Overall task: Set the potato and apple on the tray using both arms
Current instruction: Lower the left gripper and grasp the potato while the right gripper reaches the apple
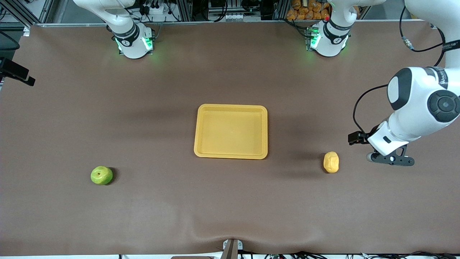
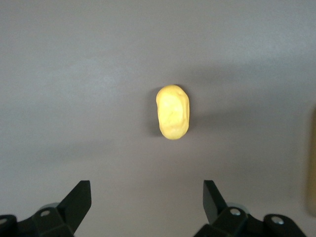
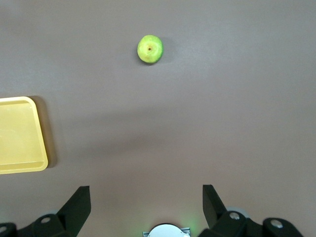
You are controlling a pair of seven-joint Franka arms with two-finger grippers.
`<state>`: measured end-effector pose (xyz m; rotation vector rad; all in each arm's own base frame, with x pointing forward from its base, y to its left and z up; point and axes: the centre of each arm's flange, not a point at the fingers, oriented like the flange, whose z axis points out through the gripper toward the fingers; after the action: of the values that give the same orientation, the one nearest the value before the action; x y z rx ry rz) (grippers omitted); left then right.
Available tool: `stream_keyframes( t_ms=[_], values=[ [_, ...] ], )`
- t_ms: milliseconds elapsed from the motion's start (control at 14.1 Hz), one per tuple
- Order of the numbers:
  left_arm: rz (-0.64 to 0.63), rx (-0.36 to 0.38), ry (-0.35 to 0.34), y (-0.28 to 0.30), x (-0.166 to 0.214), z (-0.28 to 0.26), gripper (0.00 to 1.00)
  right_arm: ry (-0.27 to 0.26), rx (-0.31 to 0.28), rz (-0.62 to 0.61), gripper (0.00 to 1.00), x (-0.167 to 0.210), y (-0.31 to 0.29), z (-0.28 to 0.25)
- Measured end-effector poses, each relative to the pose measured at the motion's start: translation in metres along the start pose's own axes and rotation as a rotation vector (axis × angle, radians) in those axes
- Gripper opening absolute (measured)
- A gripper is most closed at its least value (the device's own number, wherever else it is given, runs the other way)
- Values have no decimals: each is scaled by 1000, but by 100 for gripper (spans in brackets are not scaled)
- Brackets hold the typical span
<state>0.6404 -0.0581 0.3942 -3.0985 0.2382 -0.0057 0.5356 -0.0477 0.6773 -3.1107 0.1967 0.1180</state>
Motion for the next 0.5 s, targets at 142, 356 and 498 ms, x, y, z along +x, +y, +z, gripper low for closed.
stream_keyframes(
  t_ms=[142, 356, 498],
  values=[
    [1, -2, 2, 1, 4, 13, 100, -5, -1, 0, 100, 1, 0, 2],
    [-7, -4, 5, 3, 8, 27, 100, -12, -2, 2, 100, 4, 0, 7],
    [-8, -6, 27, 5, 13, 41, 100, -19, -3, 3, 100, 8, 0, 11]
  ],
)
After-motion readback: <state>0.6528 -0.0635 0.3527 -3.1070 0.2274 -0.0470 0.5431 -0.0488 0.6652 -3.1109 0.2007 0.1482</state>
